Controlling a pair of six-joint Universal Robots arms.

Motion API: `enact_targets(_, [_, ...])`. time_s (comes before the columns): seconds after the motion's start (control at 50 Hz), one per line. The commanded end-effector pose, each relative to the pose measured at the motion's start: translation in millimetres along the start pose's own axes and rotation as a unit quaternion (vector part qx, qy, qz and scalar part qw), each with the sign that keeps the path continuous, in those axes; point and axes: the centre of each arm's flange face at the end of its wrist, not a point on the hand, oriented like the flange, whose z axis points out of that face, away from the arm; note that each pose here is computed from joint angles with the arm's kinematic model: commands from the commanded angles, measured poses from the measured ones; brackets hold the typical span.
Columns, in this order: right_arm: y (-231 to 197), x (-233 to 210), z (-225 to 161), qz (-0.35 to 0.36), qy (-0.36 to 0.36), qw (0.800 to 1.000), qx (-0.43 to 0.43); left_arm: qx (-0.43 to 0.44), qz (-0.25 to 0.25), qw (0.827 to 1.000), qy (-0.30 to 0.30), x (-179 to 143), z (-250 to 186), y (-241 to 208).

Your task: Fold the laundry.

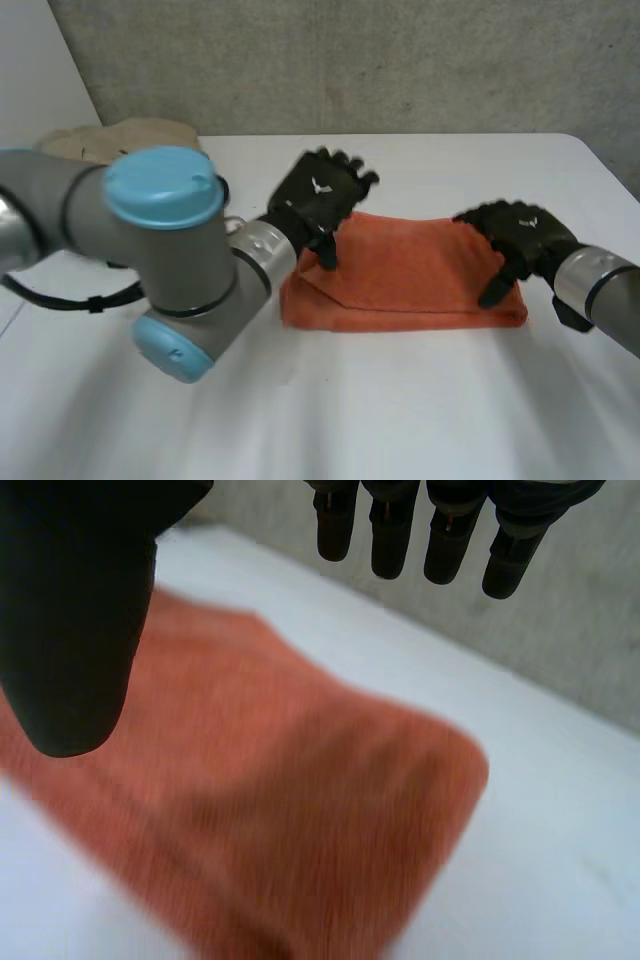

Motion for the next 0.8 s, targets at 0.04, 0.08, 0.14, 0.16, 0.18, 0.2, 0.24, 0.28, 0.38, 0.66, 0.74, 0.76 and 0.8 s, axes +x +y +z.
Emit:
enact_targets(0.04, [22, 9, 1, -0.024, 0.016, 0.999, -0.034, -0.105, 0.036, 0.993, 0.045, 17, 5, 43])
enact_targets(0.08, [24, 10, 1, -0.026, 0.020, 0.999, -0.033, -0.122, 0.046, 0.991, 0.041, 17, 6, 52])
enact_targets(0.14, [27, 10, 1, -0.029, 0.021, 0.999, -0.032, -0.128, 0.058, 0.990, 0.020, 12, 10, 60])
enact_targets(0.16, [28, 10, 2, -0.030, 0.021, 0.999, -0.032, -0.127, 0.060, 0.990, 0.013, 11, 11, 61])
enact_targets(0.18, [29, 10, 2, -0.031, 0.021, 0.999, -0.031, -0.126, 0.061, 0.990, 0.008, 9, 12, 63])
enact_targets(0.2, [29, 10, 2, -0.032, 0.021, 0.999, -0.030, -0.125, 0.062, 0.990, 0.002, 8, 13, 64])
enact_targets(0.24, [31, 9, 2, -0.035, 0.022, 0.999, -0.029, -0.117, 0.064, 0.991, -0.014, 6, 17, 66])
enact_targets(0.28, [33, 9, 2, -0.035, 0.024, 0.999, -0.030, -0.114, 0.062, 0.991, -0.021, 5, 19, 68])
enact_targets(0.38, [37, 13, 2, -0.031, 0.040, 0.998, -0.038, -0.104, 0.062, 0.992, -0.030, 7, 18, 70])
enact_targets(0.66, [45, 22, -2, -0.017, 0.046, 0.998, -0.050, -0.119, 0.061, 0.990, -0.051, 3, -26, 61])
enact_targets(0.74, [44, 19, -2, -0.017, 0.043, 0.998, -0.048, -0.077, 0.063, 0.993, -0.063, 2, -19, 55])
enact_targets(0.76, [44, 19, -2, -0.016, 0.043, 0.998, -0.048, -0.062, 0.064, 0.994, -0.065, 1, -14, 51])
enact_targets(0.8, [44, 18, -2, -0.016, 0.042, 0.998, -0.049, -0.055, 0.062, 0.995, -0.061, 1, -11, 49])
